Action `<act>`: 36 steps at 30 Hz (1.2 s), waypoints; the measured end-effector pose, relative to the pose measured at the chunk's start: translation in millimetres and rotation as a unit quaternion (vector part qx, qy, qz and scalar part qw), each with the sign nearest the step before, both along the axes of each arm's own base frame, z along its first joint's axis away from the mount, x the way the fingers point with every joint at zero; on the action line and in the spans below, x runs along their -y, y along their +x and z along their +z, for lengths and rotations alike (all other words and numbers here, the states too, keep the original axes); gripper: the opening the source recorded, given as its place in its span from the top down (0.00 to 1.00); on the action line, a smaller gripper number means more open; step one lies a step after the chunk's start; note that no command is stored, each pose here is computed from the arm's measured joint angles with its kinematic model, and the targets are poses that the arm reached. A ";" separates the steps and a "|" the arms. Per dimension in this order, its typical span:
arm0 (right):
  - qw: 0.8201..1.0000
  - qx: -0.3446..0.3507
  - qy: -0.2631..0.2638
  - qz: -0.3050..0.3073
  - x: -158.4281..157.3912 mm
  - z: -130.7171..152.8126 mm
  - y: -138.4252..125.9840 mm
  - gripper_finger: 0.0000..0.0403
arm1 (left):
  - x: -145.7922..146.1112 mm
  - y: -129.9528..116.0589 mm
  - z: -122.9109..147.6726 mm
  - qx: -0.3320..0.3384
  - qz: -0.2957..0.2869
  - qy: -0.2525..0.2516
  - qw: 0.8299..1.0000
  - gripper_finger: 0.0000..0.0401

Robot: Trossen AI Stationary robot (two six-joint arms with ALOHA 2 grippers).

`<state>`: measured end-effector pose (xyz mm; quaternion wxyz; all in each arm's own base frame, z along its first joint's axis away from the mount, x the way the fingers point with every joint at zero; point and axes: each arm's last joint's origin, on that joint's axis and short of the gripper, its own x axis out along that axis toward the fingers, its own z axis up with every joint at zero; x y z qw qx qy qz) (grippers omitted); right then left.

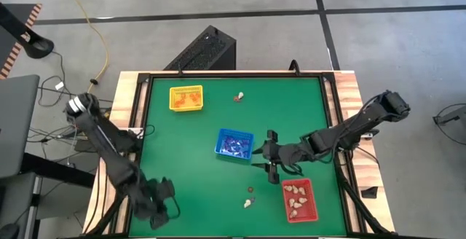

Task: Sort Halloween decoration
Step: Put the skull toy into the red bin

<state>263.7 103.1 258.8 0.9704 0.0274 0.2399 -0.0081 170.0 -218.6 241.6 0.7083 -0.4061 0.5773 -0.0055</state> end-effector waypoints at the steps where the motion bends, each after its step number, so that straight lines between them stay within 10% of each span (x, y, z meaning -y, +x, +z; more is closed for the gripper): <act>1: 1.000 0.001 0.000 -0.001 0.7 0.1 0.3 0.44 | 7.1 1.0 -4.2 -0.032 0.009 -0.002 0.999 0.65; 17: 1.000 -0.003 0.015 0.007 1.5 -0.1 1.0 0.44 | 44.7 12.4 -73.3 -0.210 0.019 0.046 0.976 0.53; 36: 1.000 -0.004 0.018 0.010 1.8 -0.3 1.4 0.44 | 37.9 18.1 -77.7 -0.165 0.051 0.097 0.980 0.52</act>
